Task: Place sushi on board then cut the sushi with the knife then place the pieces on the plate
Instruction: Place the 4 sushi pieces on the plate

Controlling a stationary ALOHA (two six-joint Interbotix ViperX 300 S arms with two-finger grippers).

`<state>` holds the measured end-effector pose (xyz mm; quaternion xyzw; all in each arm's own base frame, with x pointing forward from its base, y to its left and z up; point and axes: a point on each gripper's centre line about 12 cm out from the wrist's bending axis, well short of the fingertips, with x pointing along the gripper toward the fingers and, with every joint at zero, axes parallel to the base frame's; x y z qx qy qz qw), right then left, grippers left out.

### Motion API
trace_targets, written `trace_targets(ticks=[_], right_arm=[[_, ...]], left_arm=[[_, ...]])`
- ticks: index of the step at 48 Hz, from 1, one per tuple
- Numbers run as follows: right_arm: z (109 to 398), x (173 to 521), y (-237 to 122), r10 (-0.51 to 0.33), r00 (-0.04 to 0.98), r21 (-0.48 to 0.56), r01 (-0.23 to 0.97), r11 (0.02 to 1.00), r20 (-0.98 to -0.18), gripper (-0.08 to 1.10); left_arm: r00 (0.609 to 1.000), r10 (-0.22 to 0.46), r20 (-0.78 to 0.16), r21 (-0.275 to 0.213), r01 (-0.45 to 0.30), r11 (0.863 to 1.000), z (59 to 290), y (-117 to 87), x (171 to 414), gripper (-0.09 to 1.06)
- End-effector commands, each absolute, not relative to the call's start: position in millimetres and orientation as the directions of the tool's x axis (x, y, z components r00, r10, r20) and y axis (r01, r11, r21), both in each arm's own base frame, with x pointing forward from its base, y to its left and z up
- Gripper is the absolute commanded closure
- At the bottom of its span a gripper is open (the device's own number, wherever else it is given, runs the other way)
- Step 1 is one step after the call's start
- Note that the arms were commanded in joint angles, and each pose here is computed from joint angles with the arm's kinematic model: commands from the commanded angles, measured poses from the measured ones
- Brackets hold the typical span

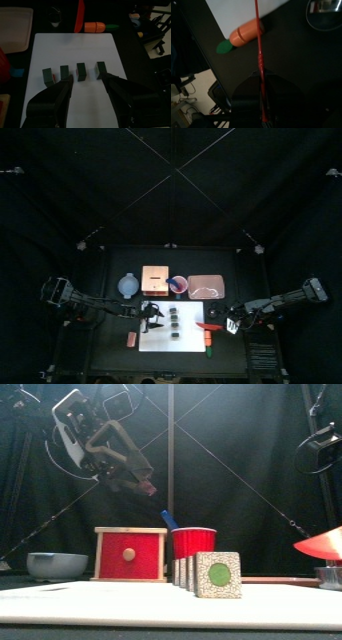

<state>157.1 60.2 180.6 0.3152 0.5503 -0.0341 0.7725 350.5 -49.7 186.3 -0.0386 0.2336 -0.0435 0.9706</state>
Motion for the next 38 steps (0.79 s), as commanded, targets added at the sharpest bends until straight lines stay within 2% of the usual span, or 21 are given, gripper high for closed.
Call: trace_targets(ticks=[1,8,15,20,25,31,38], right_arm=[[178.4,153.6,59.9,0.297,0.363,0.439,0.415,0.797,-0.883,0.64],[169.4,147.8,58.4,0.299,0.336,0.429,0.438,0.790,-0.893,0.56],[161.8,144.0,52.8,0.283,0.324,0.413,0.469,0.781,-0.903,0.37],[165.2,144.3,50.7,0.274,0.328,0.407,0.468,0.784,-0.904,0.24],[172.6,145.1,48.7,0.255,0.328,0.387,0.447,0.806,-0.910,0.20],[187.0,153.1,39.4,0.180,0.371,0.332,0.404,0.852,-0.911,0.20],[206.9,176.0,22.5,0.039,0.497,0.231,0.332,0.914,-0.867,0.20]], left_arm=[[0.904,-0.090,-0.418,-0.097,0.054,0.994,196.4,-44.5,353.3,0.12],[0.904,-0.085,-0.420,-0.098,0.048,0.994,195.8,-42.8,353.6,0.12],[0.902,-0.085,-0.423,-0.097,0.048,0.994,194.7,-42.8,353.8,0.12],[0.902,-0.085,-0.423,-0.100,0.047,0.994,194.7,-42.8,353.8,0.12],[0.903,-0.085,-0.421,-0.100,0.047,0.994,194.9,-42.8,353.9,0.12],[0.902,-0.085,-0.423,-0.099,0.047,0.994,194.4,-42.8,354.0,0.12],[0.905,-0.083,-0.417,-0.099,0.046,0.994,192.8,-42.5,353.1,0.12]])
